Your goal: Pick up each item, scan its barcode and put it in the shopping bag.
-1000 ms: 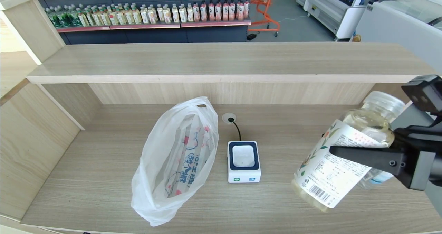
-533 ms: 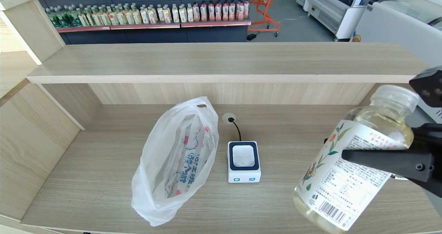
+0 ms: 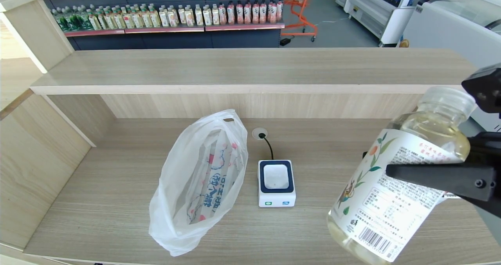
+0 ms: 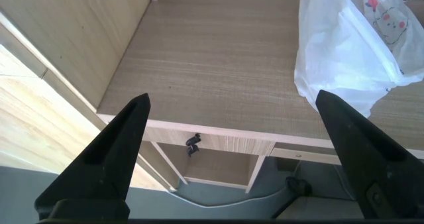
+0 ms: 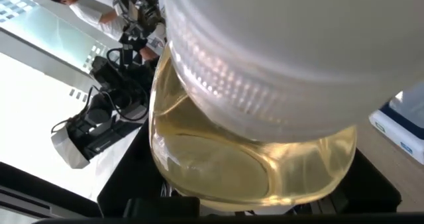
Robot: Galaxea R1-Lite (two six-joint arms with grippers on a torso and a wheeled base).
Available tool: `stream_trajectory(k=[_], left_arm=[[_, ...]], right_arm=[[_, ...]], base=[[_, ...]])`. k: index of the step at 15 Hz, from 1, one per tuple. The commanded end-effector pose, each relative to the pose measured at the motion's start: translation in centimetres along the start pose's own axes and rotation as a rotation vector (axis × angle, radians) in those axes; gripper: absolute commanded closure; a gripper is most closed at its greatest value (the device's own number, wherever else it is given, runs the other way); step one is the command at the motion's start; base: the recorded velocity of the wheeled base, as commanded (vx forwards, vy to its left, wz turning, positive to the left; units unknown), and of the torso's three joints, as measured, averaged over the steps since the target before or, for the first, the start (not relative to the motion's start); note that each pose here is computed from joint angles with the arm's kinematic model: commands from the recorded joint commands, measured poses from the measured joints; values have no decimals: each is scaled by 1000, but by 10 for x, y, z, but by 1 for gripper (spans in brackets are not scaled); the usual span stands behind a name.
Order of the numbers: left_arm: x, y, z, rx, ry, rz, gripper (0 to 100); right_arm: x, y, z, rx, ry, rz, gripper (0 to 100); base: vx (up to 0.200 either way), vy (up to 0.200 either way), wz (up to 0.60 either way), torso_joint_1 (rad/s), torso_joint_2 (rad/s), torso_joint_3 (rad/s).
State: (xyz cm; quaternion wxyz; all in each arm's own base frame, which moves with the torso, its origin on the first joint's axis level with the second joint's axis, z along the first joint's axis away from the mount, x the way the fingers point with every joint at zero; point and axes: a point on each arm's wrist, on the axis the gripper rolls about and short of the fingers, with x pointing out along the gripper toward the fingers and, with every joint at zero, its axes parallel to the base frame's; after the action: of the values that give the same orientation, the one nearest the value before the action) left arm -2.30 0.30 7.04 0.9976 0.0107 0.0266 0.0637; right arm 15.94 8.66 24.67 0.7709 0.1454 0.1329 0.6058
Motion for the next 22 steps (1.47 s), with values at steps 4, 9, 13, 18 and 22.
stream_trajectory(k=[4,9,13,18,22], left_arm=[[0,0,0,0,0,1,0],[0,0,0,0,0,1,0],[0,0,0,0,0,1,0],[0,0,0,0,0,1,0],[0,0,0,0,0,1,0]], right_arm=[[1,3,-1,-4,3,14,100],[0,4,-2,-13,0,9,100],[-6,-15,-6,-264,-4,-117,100],[-15,-54,-12,-765,119,-418,100],[-19,-68,-13,-1062,227,-465,100]], base=[[0,0,0,0,0,0],[0,0,0,0,0,0],[0,0,0,0,0,0],[0,0,0,0,0,0],[0,0,0,0,0,0]])
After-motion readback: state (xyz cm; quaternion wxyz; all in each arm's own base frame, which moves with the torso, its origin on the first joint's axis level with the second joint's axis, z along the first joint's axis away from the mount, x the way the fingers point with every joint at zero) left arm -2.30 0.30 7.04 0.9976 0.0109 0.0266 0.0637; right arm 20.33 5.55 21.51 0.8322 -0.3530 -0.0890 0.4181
